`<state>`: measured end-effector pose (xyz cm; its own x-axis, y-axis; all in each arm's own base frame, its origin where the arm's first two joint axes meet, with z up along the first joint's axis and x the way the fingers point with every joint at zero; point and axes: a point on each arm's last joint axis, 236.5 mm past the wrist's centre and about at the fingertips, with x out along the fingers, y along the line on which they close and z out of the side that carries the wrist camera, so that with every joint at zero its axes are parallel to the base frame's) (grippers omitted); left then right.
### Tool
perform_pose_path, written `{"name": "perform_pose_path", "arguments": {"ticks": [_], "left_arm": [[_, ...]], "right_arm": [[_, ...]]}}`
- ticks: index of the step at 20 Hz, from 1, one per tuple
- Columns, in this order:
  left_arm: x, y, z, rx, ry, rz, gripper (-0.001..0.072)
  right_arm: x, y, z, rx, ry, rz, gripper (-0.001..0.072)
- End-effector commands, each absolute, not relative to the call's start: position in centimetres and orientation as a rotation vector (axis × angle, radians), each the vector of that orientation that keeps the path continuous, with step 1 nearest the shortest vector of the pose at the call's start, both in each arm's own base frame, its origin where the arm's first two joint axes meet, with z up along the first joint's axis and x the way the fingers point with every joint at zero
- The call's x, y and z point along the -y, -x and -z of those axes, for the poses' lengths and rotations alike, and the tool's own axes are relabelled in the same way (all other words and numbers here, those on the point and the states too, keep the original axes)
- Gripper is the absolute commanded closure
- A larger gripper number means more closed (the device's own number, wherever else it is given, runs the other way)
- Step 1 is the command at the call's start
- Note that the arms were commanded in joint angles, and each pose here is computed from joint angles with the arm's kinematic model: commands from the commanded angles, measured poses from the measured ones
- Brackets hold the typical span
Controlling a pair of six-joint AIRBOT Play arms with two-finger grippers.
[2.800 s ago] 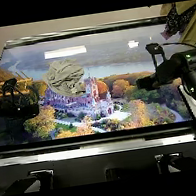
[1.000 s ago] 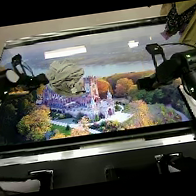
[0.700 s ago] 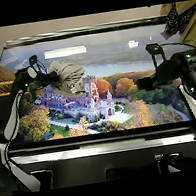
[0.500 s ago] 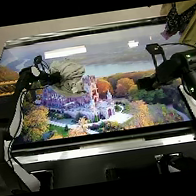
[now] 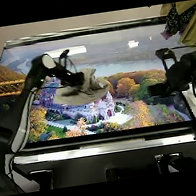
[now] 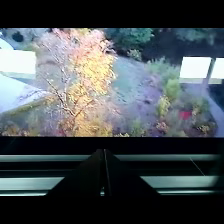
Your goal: Fold the clothes and pants, and hang the long-sleeved shirts on hangers.
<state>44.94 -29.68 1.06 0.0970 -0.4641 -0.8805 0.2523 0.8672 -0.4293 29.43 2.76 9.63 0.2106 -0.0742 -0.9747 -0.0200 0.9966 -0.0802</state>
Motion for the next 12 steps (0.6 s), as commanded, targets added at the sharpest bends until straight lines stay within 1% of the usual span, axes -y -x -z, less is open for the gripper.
{"name": "perform_pose_path", "arguments": {"ticks": [1, 4, 6, 7, 8, 9, 10, 11, 12], "left_arm": [[38.6, -37.3, -0.7, -1.474, 0.147, 0.638, 0.0692], [42.7, -33.7, 2.5, -1.533, 0.107, 0.659, 0.0692], [43.0, -32.8, 3.7, -1.572, 0.096, 0.648, 0.069], [42.6, -33.0, 3.4, -1.573, 0.1, 0.643, 0.0683], [41.8, -33.5, 2.8, -1.571, 0.106, 0.633, 0.0601], [40.2, -34.4, 1.9, -1.568, 0.11, 0.6, 0.0515], [38.3, -35.4, 0.9, -1.558, 0.109, 0.56, 0.0513], [36.0, -36.5, -0.5, -1.539, 0.105, 0.521, 0.0513], [33.7, -37.6, -1.9, -1.514, 0.102, 0.48, 0.0513]], "right_arm": [[0.1, -26.3, -12.5, -1.336, 0.136, 0.123, 0.0675], [0.5, -24.8, -15.1, -1.239, 0.147, 0.099, 0.0675], [0.8, -24.2, -16.5, -1.173, 0.151, 0.094, 0.0674], [0.8, -24.4, -17.3, -1.129, 0.149, 0.087, 0.0671], [0.6, -24.8, -18.0, -1.081, 0.143, 0.078, 0.0627], [0.4, -25.5, -18.5, -1.041, 0.14, 0.069, 0.0542], [-0.1, -26.3, -18.8, -1.007, 0.149, 0.04, 0.0406], [-0.9, -27.2, -19.1, -0.974, 0.137, 0.013, 0.0342], [-2.0, -28.2, -19.2, -0.95, 0.075, -0.008, 0.0348]]}}
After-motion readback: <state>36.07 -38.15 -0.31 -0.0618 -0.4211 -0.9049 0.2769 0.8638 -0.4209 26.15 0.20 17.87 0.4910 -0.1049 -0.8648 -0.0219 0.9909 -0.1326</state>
